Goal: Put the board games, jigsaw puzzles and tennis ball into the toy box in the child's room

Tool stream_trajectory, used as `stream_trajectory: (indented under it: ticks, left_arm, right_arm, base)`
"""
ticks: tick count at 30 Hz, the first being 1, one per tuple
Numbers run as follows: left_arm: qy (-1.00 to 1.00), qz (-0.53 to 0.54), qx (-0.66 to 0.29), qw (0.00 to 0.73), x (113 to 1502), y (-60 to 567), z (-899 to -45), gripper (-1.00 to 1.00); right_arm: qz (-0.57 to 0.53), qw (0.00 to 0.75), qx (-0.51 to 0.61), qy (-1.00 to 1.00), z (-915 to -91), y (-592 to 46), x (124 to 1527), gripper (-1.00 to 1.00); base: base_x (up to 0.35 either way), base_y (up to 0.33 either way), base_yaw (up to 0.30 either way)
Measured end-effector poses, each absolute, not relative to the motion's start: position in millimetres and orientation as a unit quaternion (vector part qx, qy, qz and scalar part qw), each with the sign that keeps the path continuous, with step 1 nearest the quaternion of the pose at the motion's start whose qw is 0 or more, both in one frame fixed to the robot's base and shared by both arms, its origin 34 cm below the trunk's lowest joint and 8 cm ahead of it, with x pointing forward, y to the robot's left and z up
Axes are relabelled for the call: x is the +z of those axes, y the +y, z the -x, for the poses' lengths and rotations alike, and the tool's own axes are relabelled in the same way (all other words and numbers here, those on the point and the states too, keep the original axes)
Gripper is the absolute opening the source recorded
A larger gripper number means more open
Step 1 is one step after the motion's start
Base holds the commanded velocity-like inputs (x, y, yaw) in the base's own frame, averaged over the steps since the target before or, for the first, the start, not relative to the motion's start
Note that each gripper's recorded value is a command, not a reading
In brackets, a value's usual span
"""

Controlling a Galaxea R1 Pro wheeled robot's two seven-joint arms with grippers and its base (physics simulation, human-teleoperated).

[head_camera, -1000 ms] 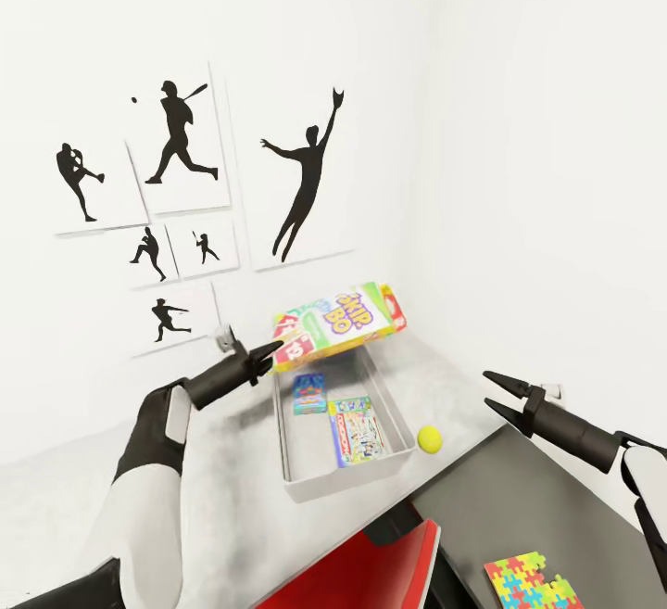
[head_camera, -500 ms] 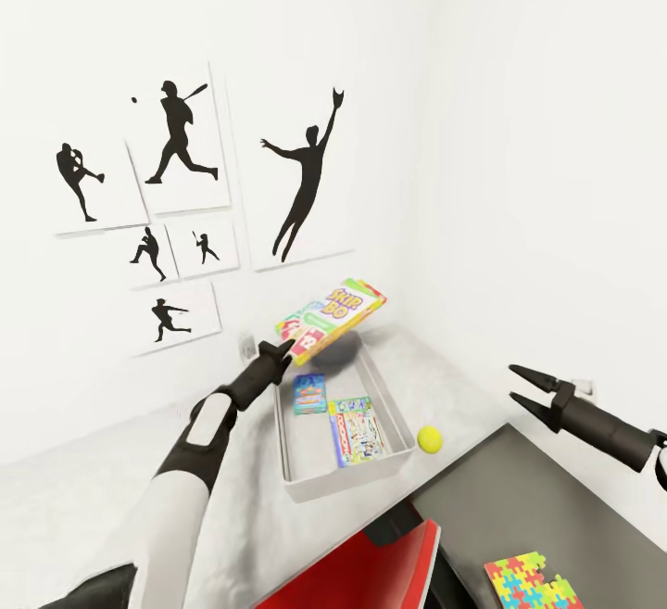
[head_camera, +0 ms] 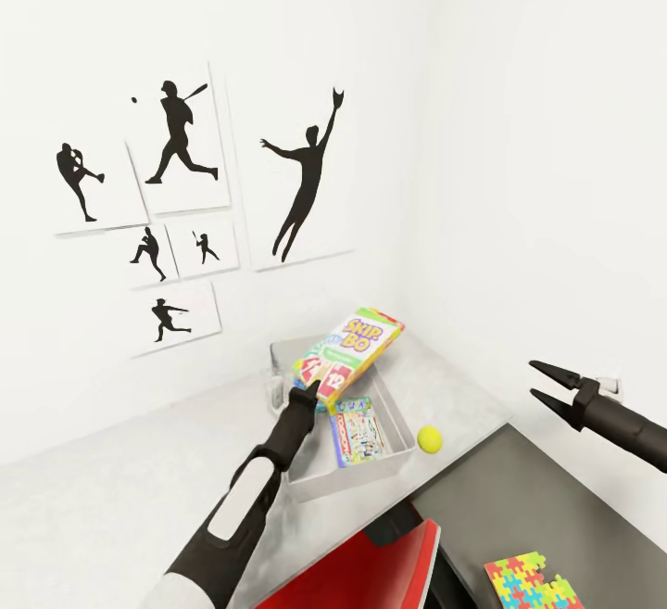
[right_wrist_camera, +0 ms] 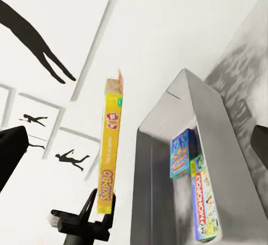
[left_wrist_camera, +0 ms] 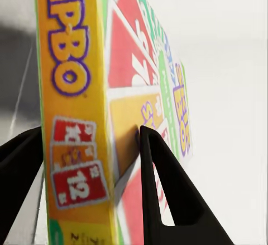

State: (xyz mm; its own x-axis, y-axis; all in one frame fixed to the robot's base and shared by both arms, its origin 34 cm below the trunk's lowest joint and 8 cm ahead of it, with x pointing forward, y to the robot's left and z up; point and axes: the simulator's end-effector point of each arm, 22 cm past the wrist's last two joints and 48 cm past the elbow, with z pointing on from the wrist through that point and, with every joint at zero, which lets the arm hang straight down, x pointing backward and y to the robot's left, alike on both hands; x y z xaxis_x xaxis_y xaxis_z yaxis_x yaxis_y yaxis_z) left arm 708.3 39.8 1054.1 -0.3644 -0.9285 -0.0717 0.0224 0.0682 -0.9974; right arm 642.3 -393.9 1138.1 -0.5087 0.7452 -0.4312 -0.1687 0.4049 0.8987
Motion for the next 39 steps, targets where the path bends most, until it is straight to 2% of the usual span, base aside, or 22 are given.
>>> stream_trajectory:
  ticks: [4,11,21,39]
  left_arm:
    - [0.609,0.393,-0.559,0.404,1053,32,-686,-1.0]
    - [0.583,0.453,-0.517,0.433,1037,61,-677,-1.0]
    - [0.574,0.523,-0.47,0.419,1002,64,-666,-1.0]
    - [0.595,0.52,-0.437,0.429,1024,56,-703,-1.0]
  right_arm:
    - [-0.204,0.452,0.506,0.706,-642,-394,1138,1.0]
    - [-0.201,0.453,0.506,0.706,-642,-393,1140,1.0]
    - [-0.202,0.453,0.509,0.704,-642,-392,1141,1.0]
    - [-0.203,0.452,0.513,0.701,-643,-388,1140,1.0]
  base:
    - [0.0,0.0,0.0]
    - [0.0,0.0,0.0]
    - [0.0,0.0,0.0]
    - [0.0,0.0,0.0]
